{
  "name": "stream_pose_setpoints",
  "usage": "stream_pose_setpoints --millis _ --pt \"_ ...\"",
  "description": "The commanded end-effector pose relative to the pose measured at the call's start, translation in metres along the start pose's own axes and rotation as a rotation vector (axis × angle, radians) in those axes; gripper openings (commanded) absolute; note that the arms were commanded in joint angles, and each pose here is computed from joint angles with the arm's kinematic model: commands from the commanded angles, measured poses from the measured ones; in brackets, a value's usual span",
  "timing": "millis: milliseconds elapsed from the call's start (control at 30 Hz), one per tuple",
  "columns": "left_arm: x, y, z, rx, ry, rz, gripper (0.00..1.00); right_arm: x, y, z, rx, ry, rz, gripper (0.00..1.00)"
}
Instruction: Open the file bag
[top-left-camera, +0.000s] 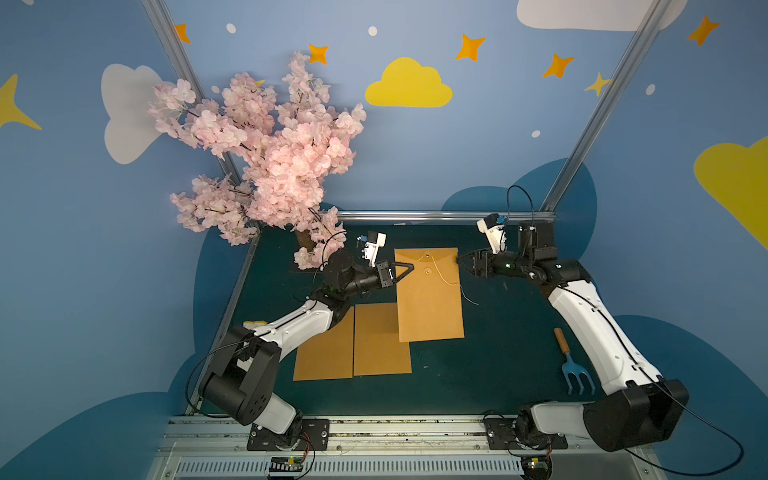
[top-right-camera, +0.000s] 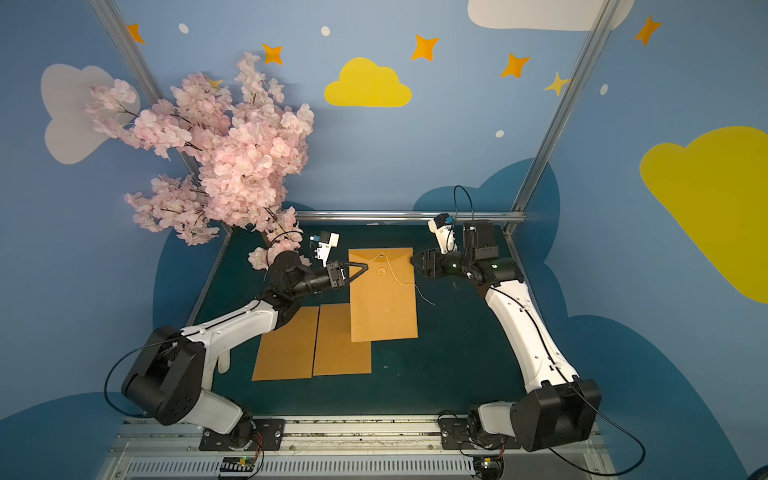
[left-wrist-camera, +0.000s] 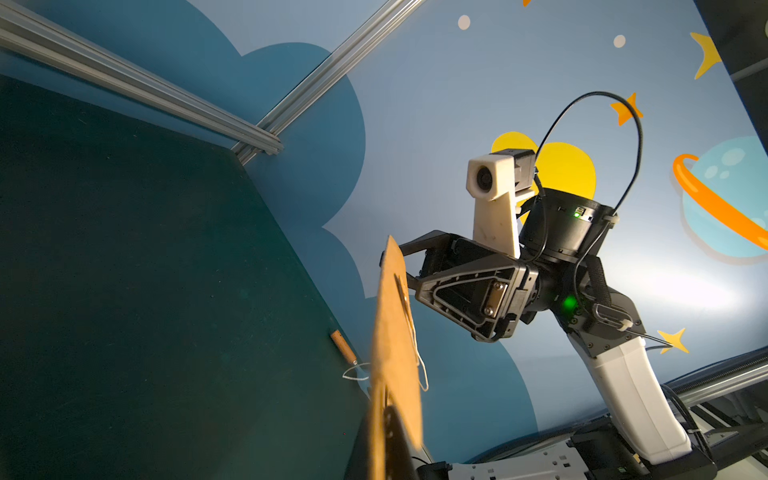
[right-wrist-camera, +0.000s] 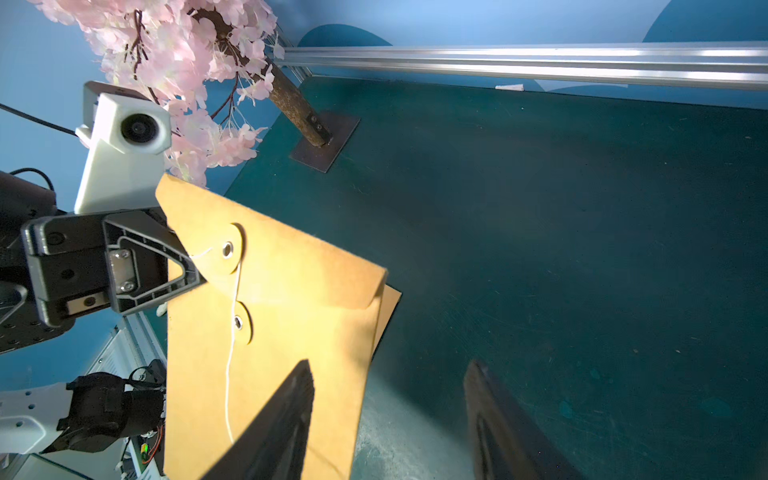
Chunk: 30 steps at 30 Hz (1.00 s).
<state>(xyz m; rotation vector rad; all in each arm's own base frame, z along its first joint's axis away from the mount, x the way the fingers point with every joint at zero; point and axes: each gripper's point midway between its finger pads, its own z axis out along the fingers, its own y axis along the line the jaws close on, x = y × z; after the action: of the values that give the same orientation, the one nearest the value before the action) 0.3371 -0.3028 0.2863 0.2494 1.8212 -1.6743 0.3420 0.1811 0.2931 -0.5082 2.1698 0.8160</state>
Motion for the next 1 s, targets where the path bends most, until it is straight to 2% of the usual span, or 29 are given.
stream_pose_setpoints --millis 0,600,967 --pt "-0.006 -0.019 -0.002 0.063 0.003 0.03 0.03 -0.004 0.009 0.001 -0.032 -0.031 -0.039 0.6" --pt "-0.004 -0.022 -0.004 0.095 0.002 0.026 0.02 0.004 0.011 0.011 -0.085 -0.048 -0.013 0.64" --pt "0.004 -0.021 -0.001 0.117 0.013 0.006 0.03 -0.006 0.021 0.02 -0.18 -0.098 0.02 0.65"
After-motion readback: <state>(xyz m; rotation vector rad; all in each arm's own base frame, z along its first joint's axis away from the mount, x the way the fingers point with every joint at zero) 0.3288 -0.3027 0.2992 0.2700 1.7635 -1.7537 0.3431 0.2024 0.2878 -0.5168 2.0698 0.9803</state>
